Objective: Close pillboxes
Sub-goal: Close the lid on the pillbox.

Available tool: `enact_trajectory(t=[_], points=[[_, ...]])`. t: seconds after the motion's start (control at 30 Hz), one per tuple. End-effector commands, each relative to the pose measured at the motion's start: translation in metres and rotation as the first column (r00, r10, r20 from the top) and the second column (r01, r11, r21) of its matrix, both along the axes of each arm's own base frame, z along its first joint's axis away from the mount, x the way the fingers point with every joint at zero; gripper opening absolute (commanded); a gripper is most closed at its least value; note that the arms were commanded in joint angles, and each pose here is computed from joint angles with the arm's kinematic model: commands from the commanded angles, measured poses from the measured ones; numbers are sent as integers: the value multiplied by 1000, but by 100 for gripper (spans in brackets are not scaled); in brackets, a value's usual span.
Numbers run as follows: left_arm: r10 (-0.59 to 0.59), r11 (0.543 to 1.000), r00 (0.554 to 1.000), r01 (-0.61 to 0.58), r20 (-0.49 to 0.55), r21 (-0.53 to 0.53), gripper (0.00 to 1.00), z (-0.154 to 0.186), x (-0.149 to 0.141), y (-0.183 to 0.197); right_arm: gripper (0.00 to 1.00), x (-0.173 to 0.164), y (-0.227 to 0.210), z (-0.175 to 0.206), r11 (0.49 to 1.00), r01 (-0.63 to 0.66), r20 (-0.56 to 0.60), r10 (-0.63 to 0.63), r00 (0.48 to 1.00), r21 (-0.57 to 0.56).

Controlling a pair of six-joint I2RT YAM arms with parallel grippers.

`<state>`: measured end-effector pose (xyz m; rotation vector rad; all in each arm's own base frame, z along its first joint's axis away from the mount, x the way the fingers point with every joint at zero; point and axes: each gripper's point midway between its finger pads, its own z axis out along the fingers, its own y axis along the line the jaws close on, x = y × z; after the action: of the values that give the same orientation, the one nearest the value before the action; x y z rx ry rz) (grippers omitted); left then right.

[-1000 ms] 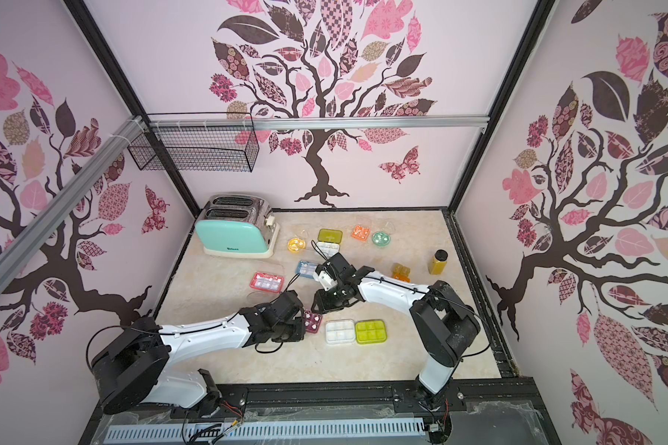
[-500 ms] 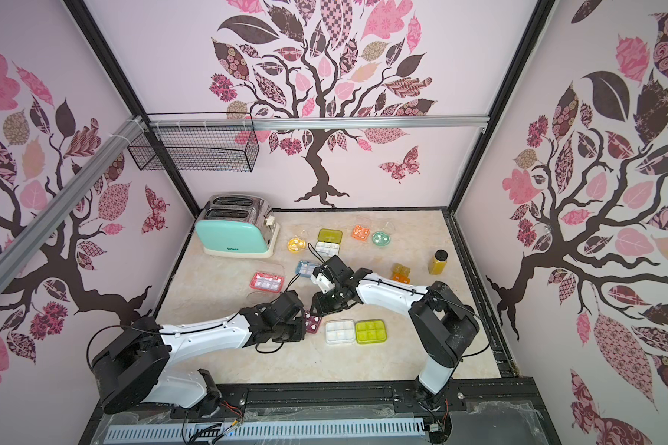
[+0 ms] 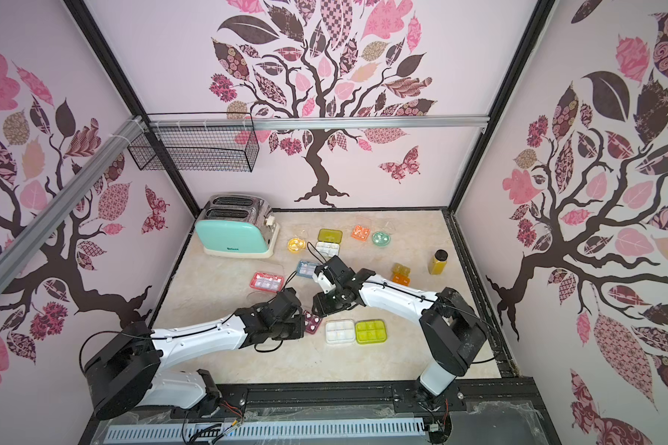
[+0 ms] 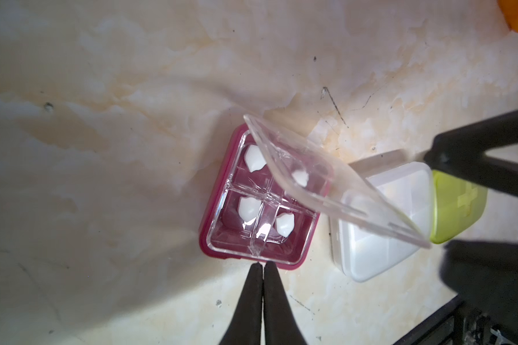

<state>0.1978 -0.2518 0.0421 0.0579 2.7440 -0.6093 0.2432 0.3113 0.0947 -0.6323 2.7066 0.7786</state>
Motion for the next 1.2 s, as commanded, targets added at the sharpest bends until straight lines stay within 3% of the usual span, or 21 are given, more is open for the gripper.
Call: enact_trajectory(t=[0.0, 0.27, 1.17], points=[[6, 1000, 1000, -6, 13, 10, 8, -1, 0, 4, 49, 11, 3, 11, 1000, 25, 45, -25, 999, 2], [3, 997, 1000, -4, 16, 74, 8, -7, -4, 19, 45, 18, 12, -3, 1000, 18, 22, -18, 1000, -9], [-10, 999, 1000, 10, 5, 53, 7, -13, 3, 3, 45, 0, 23, -22, 999, -23, -75, 26, 997, 41]])
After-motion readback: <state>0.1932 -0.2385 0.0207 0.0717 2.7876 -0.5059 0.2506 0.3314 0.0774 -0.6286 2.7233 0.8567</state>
